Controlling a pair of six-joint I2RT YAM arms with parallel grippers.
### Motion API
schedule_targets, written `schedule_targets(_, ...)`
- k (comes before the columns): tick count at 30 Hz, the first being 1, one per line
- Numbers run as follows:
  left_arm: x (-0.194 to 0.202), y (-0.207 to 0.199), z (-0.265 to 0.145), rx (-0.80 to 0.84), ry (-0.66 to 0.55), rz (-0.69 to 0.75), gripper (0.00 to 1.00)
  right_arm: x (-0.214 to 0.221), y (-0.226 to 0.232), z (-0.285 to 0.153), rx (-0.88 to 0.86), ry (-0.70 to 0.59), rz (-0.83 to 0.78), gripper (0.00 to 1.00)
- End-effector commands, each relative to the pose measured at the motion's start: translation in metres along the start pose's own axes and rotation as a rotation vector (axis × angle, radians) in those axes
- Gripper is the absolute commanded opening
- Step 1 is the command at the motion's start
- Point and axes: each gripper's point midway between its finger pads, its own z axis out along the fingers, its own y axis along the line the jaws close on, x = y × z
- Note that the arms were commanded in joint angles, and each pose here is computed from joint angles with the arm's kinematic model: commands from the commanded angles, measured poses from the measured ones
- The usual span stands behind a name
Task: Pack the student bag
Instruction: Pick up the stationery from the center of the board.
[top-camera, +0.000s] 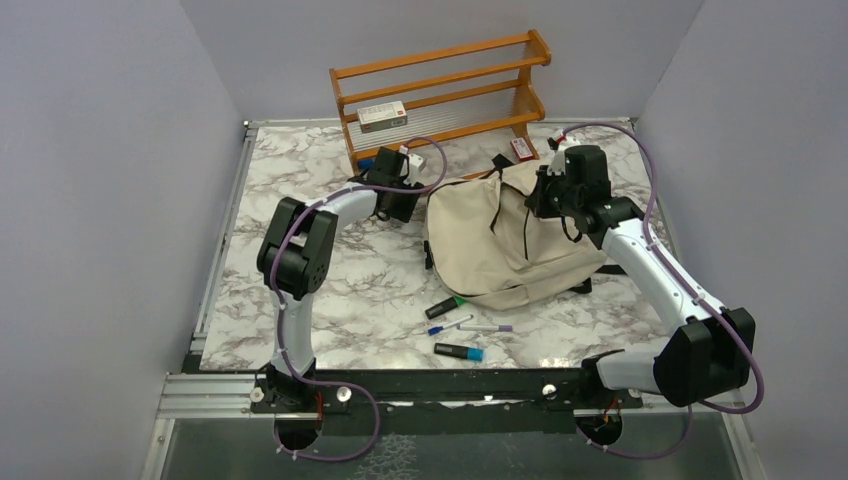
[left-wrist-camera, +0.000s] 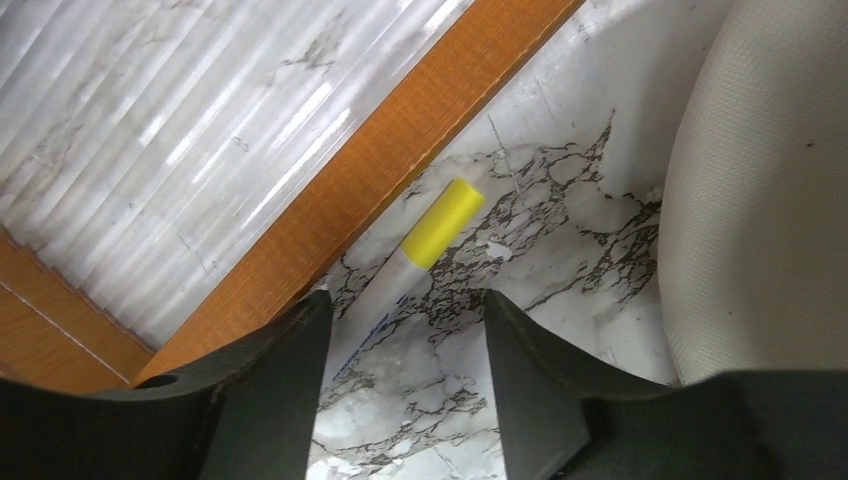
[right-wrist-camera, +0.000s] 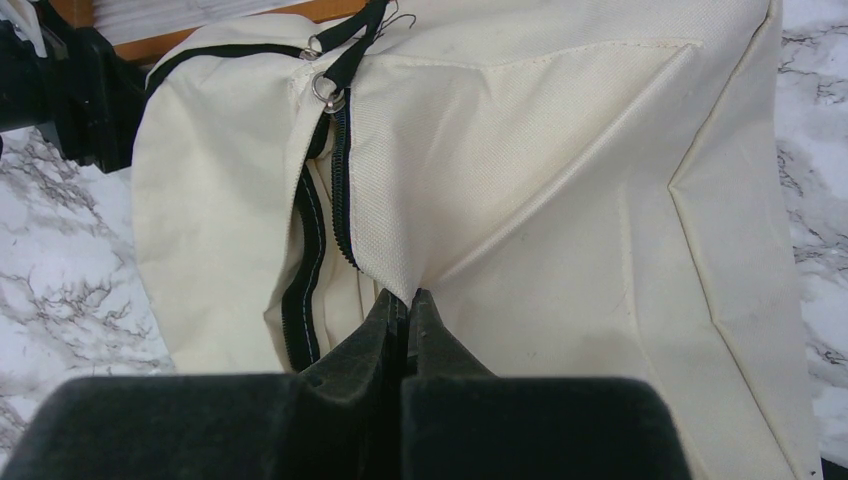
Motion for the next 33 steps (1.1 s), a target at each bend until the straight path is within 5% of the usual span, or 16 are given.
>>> schedule_targets(1,0.012,0.003,-0.01,0.001,0.038,-0.016,0.54,-0.009,0.008,-0.009,-0.034,-0.035,-0.001,0.01)
schedule_targets(17,0.029,-0.006,-0.05,-0.007,0.06,-0.066,0.06,-0.01,0.017,-0.004,-0.084,-0.03,0.006,0.01)
schedule_targets(33,-0.093,-0.07,-0.187,0.191,-0.344,-0.261,0.0,-0.033,0.019,-0.017,-0.082,-0.122,0.013,0.01)
